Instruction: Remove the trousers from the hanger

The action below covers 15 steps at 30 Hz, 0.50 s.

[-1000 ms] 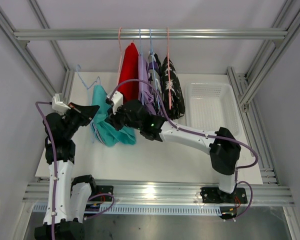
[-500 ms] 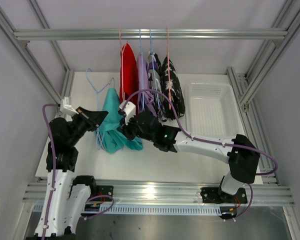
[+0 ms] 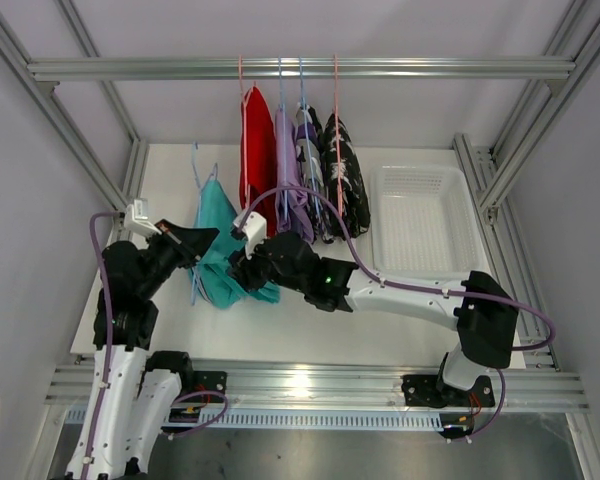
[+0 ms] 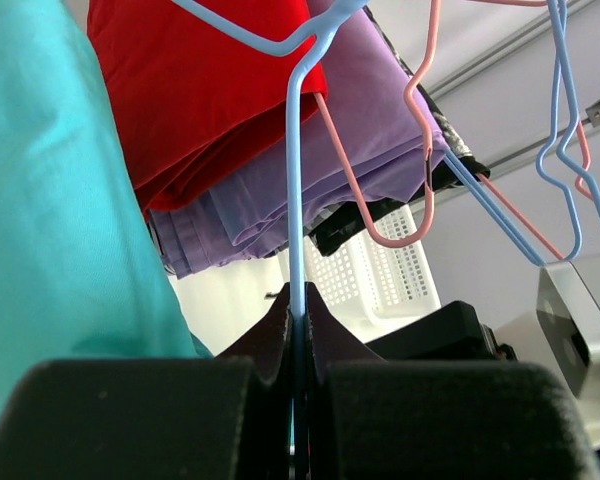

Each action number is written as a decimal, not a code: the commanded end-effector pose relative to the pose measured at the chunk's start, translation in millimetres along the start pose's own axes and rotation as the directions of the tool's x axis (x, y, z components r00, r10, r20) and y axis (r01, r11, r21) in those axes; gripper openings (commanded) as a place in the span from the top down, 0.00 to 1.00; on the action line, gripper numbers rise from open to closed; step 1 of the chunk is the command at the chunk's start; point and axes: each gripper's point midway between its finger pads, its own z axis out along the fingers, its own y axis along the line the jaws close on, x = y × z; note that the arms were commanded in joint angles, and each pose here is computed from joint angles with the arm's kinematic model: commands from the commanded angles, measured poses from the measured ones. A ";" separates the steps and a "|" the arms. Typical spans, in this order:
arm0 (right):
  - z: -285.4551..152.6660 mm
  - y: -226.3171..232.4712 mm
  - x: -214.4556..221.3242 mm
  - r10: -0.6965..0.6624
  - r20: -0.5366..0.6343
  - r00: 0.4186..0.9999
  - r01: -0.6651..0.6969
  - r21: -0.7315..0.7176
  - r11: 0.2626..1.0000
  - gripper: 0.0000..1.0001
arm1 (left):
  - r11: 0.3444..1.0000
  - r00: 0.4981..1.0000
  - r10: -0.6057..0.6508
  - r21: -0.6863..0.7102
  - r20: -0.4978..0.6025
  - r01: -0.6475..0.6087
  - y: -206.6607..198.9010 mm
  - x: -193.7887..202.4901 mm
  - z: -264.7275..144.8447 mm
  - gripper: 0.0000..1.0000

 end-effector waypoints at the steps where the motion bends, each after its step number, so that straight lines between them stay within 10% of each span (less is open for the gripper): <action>1: -1.4 15.2 -25.9 -0.001 0.074 0.997 0.002 -0.020 1.000 0.53 | 0.996 0.997 0.073 0.051 0.040 -0.075 -11.1 -9.7 1.3 1.00; 15: 32.6 -2.2 -5.4 -0.062 0.061 0.996 0.051 0.165 0.985 0.35 | 0.994 0.997 0.079 0.073 0.026 -0.081 -12.5 -5.6 2.2 1.00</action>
